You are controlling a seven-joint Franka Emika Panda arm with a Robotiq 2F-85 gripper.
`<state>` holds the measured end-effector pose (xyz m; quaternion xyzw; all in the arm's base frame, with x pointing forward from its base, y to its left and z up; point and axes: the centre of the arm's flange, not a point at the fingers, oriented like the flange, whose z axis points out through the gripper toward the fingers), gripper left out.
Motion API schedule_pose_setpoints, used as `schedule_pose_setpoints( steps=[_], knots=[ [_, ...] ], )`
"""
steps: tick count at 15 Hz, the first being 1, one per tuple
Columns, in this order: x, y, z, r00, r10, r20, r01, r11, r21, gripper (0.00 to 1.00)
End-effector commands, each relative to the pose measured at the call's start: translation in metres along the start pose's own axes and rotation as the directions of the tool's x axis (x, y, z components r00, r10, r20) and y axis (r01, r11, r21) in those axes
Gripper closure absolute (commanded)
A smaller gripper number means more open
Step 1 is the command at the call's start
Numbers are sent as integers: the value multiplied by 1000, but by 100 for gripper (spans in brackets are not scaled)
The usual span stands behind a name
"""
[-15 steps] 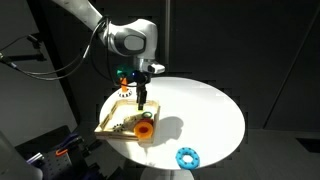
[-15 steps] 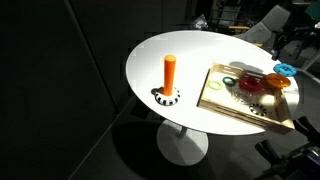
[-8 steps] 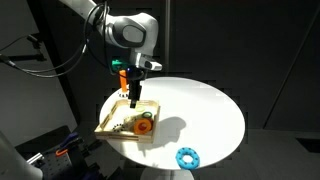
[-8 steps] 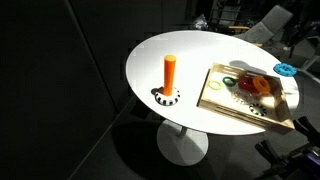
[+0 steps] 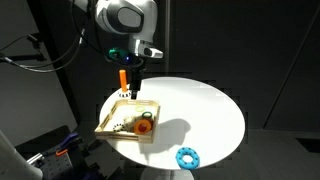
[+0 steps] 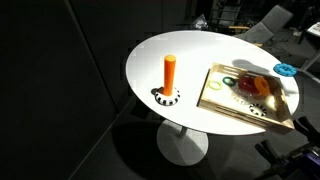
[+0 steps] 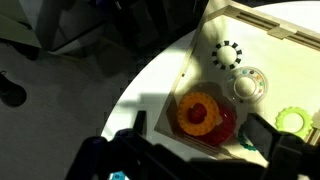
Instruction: Put the orange ring on the tray
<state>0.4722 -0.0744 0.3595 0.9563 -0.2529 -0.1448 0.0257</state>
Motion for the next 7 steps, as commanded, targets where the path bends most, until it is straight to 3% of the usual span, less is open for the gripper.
schedule_pose_setpoints(
  steps=[1,5,6,7],
  knots=[
    [-9,15,-29,997,-12,-71,15,999,46,0],
    [-15,32,-53,985,10,-170,5,996,88,0],
    [-6,20,-45,992,19,-127,-10,998,69,0],
    [-7,24,-50,990,23,-142,-12,997,77,0]
  ],
)
